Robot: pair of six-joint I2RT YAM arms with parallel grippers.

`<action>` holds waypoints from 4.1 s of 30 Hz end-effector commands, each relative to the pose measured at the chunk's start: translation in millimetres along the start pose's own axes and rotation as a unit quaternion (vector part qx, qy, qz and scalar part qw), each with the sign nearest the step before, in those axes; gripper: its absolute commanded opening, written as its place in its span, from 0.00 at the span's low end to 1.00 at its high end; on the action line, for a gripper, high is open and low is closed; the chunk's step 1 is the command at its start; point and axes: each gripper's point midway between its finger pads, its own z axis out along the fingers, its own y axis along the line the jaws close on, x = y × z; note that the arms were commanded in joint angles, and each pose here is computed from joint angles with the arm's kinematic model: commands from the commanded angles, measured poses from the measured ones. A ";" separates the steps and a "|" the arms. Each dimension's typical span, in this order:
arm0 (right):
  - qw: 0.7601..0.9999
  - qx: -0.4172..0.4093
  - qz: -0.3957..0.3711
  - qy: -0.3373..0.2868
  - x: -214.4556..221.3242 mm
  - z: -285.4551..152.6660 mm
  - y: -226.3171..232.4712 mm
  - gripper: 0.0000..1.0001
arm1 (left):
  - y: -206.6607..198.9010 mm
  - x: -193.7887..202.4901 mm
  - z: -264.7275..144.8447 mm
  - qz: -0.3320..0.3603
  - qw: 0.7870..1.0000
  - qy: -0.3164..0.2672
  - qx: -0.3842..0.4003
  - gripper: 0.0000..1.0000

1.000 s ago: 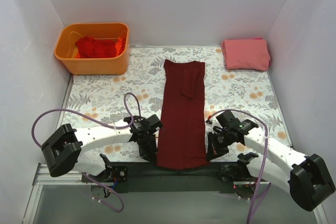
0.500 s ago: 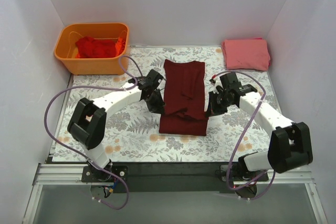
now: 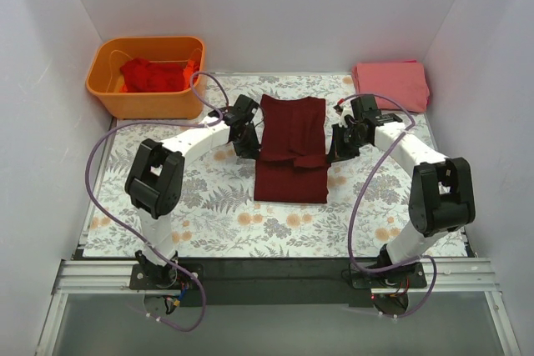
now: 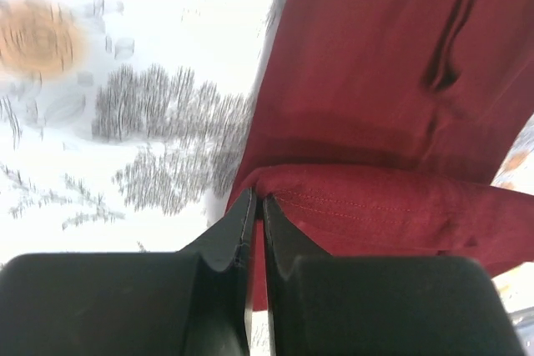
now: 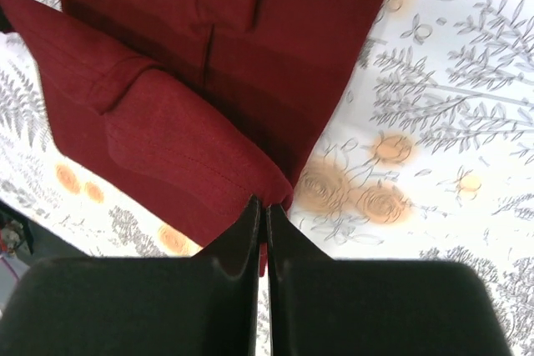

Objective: Fold and stack the t-shirts
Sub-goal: Fold the tshirt

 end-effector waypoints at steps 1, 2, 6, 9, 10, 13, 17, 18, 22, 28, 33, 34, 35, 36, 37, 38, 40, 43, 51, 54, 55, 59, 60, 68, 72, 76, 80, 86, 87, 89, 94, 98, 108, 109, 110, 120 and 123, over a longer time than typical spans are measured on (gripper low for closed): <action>1.000 -0.002 -0.011 -0.023 -22.4 5.1 -4.7 0.01 | -3.7 -32.4 2.8 0.007 0.999 -0.047 0.001 0.00; 1.000 0.001 -0.010 -0.021 -21.3 8.6 -7.6 0.01 | -6.3 -34.1 4.0 0.009 0.999 -0.048 0.005 0.00; 1.000 0.002 -0.008 -0.022 -24.8 22.6 -14.4 0.01 | -6.8 -32.9 21.8 0.012 0.999 -0.036 0.004 0.00; 1.000 0.003 -0.003 -0.013 -21.4 33.8 -19.7 0.01 | -3.0 -27.4 35.0 0.012 1.000 -0.022 -0.004 0.00; 1.000 0.003 -0.003 -0.015 -22.8 36.1 -21.4 0.01 | -2.3 -25.9 37.8 0.012 1.000 -0.018 -0.005 0.02; 1.000 0.014 -0.001 -0.014 -21.0 38.6 -26.5 0.17 | -3.5 -27.8 38.4 0.013 1.000 -0.020 -0.004 0.26; 0.997 0.048 -0.021 -0.054 -33.5 17.7 -24.9 0.33 | -12.7 -42.7 14.4 0.019 0.998 -0.054 0.012 0.45; 0.996 0.053 -0.026 -0.062 -34.8 13.3 -23.3 0.34 | -18.4 -49.2 -0.9 0.019 0.997 -0.073 0.021 0.46; 0.989 0.082 -0.061 -0.107 -41.0 -7.4 -4.8 0.37 | -24.0 -44.4 -30.8 0.029 0.994 -0.106 0.024 0.47; 0.984 0.011 -0.110 -0.142 -32.2 -7.7 44.9 0.27 | -40.1 19.5 -40.3 0.063 0.992 -0.106 0.026 0.42; 0.987 -0.057 -0.124 -0.085 0.0 26.1 76.4 0.10 | -31.5 68.8 -10.4 0.069 0.996 -0.047 0.014 0.31; 0.987 -0.064 -0.128 -0.075 5.9 36.5 81.1 0.10 | -24.8 76.3 -4.5 0.070 0.997 -0.034 0.007 0.29; 0.987 -0.071 -0.128 -0.067 10.5 41.9 83.0 0.09 | -20.0 80.5 1.9 0.070 0.997 -0.026 -0.002 0.28; 0.988 -0.075 -0.125 -0.058 15.6 47.6 83.5 0.09 | -16.1 84.2 5.9 0.071 0.997 -0.019 -0.008 0.27; 0.988 -0.078 -0.123 -0.053 17.0 55.3 83.2 0.09 | -14.3 88.0 8.2 0.075 0.997 -0.011 -0.008 0.27; 0.988 -0.080 -0.121 -0.051 17.7 59.3 82.6 0.08 | -12.4 91.0 11.7 0.075 0.997 -0.005 -0.012 0.27; 0.989 -0.074 -0.122 -0.046 16.8 68.7 78.4 0.08 | -9.7 96.8 13.8 0.078 0.997 0.010 -0.015 0.27; 0.989 -0.052 -0.124 -0.054 5.4 79.9 70.1 0.08 | -1.0 106.7 16.7 0.078 0.996 0.032 -0.030 0.27; 0.986 -0.015 -0.120 -0.117 -78.3 89.0 45.8 0.11 | 28.9 137.1 8.5 0.067 0.992 0.084 -0.062 0.27; 0.984 -0.014 -0.113 -0.137 -110.8 92.4 34.3 0.12 | 37.8 150.1 -2.5 0.059 0.991 0.098 -0.064 0.28; 0.983 -0.020 -0.113 -0.143 -116.8 89.9 35.4 0.12 | 38.6 151.7 -6.4 0.055 0.992 0.097 -0.062 0.28; 0.977 -0.066 -0.122 -0.163 -118.5 61.3 58.3 0.15 | 34.1 159.1 -31.7 0.029 0.995 0.095 -0.025 0.32; 0.975 -0.100 -0.123 -0.158 -104.8 48.5 71.0 0.17 | 35.2 158.7 -34.0 0.017 0.996 0.088 -0.023 0.34; 0.955 -0.278 -0.072 -0.073 19.8 10.3 107.1 0.24 | 0.3 124.0 -50.7 0.004 0.998 0.023 0.065 0.36; 0.955 -0.279 -0.072 -0.068 33.1 16.8 94.3 0.24 | -1.4 90.7 -35.3 -0.003 0.997 0.009 0.071 0.33; 0.955 -0.283 -0.066 -0.052 23.5 37.8 86.9 0.24 | -6.2 63.7 -9.0 0.005 0.998 0.005 0.062 0.31; 0.956 -0.284 -0.063 -0.042 4.5 60.8 82.8 0.24 | -10.6 34.1 15.1 0.003 0.998 0.005 0.058 0.30; 0.958 -0.277 -0.039 -0.055 -36.3 79.6 62.2 0.24 | -1.0 -12.7 44.1 -0.015 0.999 0.001 0.047 0.29; 0.960 -0.273 -0.026 -0.057 -40.9 82.4 51.1 0.24 | 2.4 -13.6 51.0 -0.018 0.999 0.006 0.043 0.29; 0.960 -0.273 -0.003 -0.058 -47.1 83.0 40.5 0.24 | 4.9 -18.2 52.4 -0.032 0.998 0.015 0.049 0.29; 0.954 -0.292 -0.002 -0.071 -46.3 57.0 38.7 0.22 | -10.3 -18.5 17.8 -0.036 0.994 0.016 0.098 0.34; 0.948 -0.310 -0.004 -0.071 -17.5 25.1 56.4 0.23 | -20.9 -19.0 -31.6 -0.028 0.990 -0.012 0.140 0.41; 0.932 -0.362 0.012 0.023 87.1 30.6 94.8 0.30 | 35.5 60.0 -29.8 -0.056 0.991 0.036 0.116 0.35; 0.931 -0.361 0.028 0.039 98.8 35.3 91.0 0.30 | 45.2 70.4 -22.7 -0.064 0.992 0.047 0.103 0.33; 0.931 -0.361 0.032 0.044 102.4 39.8 88.1 0.30 | 49.9 75.6 -18.3 -0.069 0.992 0.054 0.096 0.32; 0.942 -0.299 0.144 0.040 126.1 49.8 32.2 0.29 | 93.4 146.5 -24.7 -0.150 0.979 0.131 0.044 0.27; 0.941 -0.319 0.117 0.016 110.8 31.2 47.1 0.29 | 87.0 159.5 -42.6 -0.153 0.978 0.123 0.068 0.27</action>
